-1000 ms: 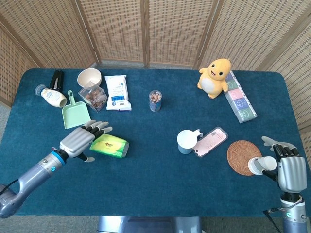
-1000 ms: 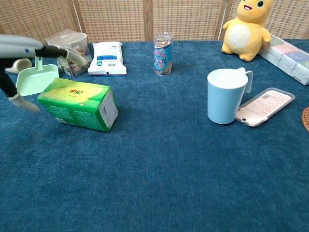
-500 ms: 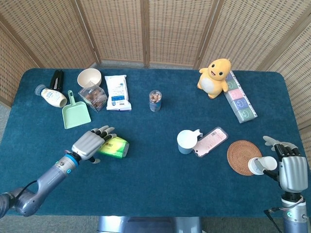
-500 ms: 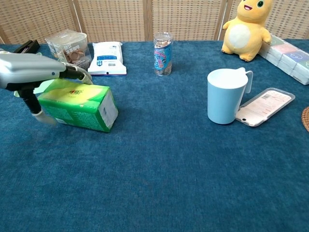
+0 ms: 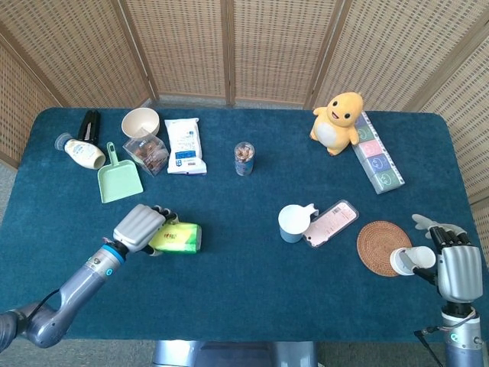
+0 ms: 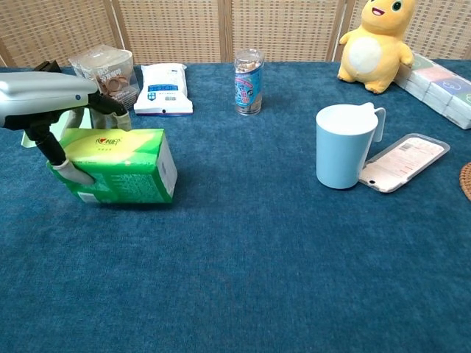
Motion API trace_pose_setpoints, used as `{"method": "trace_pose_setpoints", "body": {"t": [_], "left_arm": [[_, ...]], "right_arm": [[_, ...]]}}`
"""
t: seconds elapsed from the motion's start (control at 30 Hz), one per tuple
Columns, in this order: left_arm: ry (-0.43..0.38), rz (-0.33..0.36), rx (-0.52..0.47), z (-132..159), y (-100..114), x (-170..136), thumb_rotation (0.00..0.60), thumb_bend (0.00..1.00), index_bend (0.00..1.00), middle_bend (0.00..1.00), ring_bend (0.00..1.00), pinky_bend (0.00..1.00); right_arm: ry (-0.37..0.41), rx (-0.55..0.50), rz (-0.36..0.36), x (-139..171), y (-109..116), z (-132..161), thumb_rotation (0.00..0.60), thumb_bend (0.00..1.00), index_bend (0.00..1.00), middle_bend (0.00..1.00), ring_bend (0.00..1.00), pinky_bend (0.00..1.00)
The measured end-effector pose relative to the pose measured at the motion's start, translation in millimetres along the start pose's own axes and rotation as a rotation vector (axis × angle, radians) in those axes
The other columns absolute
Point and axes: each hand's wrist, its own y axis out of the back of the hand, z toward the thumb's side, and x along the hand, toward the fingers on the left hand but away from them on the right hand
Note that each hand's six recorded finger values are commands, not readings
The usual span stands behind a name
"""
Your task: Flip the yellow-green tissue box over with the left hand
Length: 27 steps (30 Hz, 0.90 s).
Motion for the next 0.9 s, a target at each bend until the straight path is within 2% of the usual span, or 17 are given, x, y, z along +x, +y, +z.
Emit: {"method": "trace_pose_setpoints", "body": {"t": [0.13,0.23,0.33,0.37,0.43,0.47,0.5,0.57,0.7,0.9], "left_arm": [[-0.009,-0.104,-0.147,1.3,1.3,-7.7,0.6,0.05,0.47,0.44,0.42,0.6],[-0.004,-0.21,-0.288,0.5,1.5,-11.4,0.6,0.05,0.47,0.44,0.42,0.6],[0.016,-0.308,-0.381,-2.6,-1.1,-14.0,0.6,0.05,0.46,0.42,0.39,0.57],[0.027,-0.349,-0.401,-4.8,-2.6,-14.6,0.6,0.05,0.44,0.38,0.33,0.53],[0.049,-0.408,-0.404,-11.5,-4.2,-13.6,0.6,0.05,0.35,0.19,0.15,0.37],[0.06,-0.423,-0.397,-15.8,-4.3,-12.1,0.6,0.05,0.27,0.08,0.06,0.23],[0.071,-0.43,-0.388,-20.3,-3.4,-10.0,0.6,0.05,0.2,0.01,0.0,0.11],[0.089,-0.426,-0.361,-30.3,-0.6,-4.0,0.6,0.05,0.13,0.0,0.0,0.01],[0.083,-0.364,-0.305,-36.3,4.9,6.0,0.6,0.05,0.09,0.0,0.0,0.0],[0.067,-0.156,-0.237,-36.4,24.9,17.5,0.6,0.05,0.09,0.0,0.0,0.0]], "right_arm": [[0.001,0.003,0.001,0.4,-0.8,0.6,0.6,0.05,0.28,0.43,0.5,0.37],[0.0,0.004,0.003,0.4,-1.3,0.5,0.6,0.05,0.28,0.43,0.5,0.37],[-0.003,0.005,0.006,0.3,-2.0,-0.1,0.6,0.05,0.28,0.43,0.5,0.37],[-0.004,0.005,0.008,0.3,-2.1,-0.3,0.6,0.06,0.28,0.43,0.5,0.37],[-0.004,0.006,0.011,0.4,-2.2,-0.5,0.6,0.05,0.28,0.43,0.5,0.37],[-0.005,0.006,0.013,0.4,-2.5,-0.5,0.6,0.05,0.28,0.43,0.5,0.37],[-0.005,0.006,0.015,0.4,-2.6,-0.6,0.6,0.05,0.28,0.43,0.5,0.37],[-0.006,0.007,0.016,0.3,-2.7,-0.9,0.6,0.05,0.28,0.43,0.5,0.37],[-0.009,0.006,0.018,0.3,-2.5,-1.4,0.6,0.06,0.28,0.43,0.5,0.37],[-0.009,0.006,0.022,0.2,-2.2,-1.3,0.6,0.06,0.28,0.43,0.5,0.37]]}}
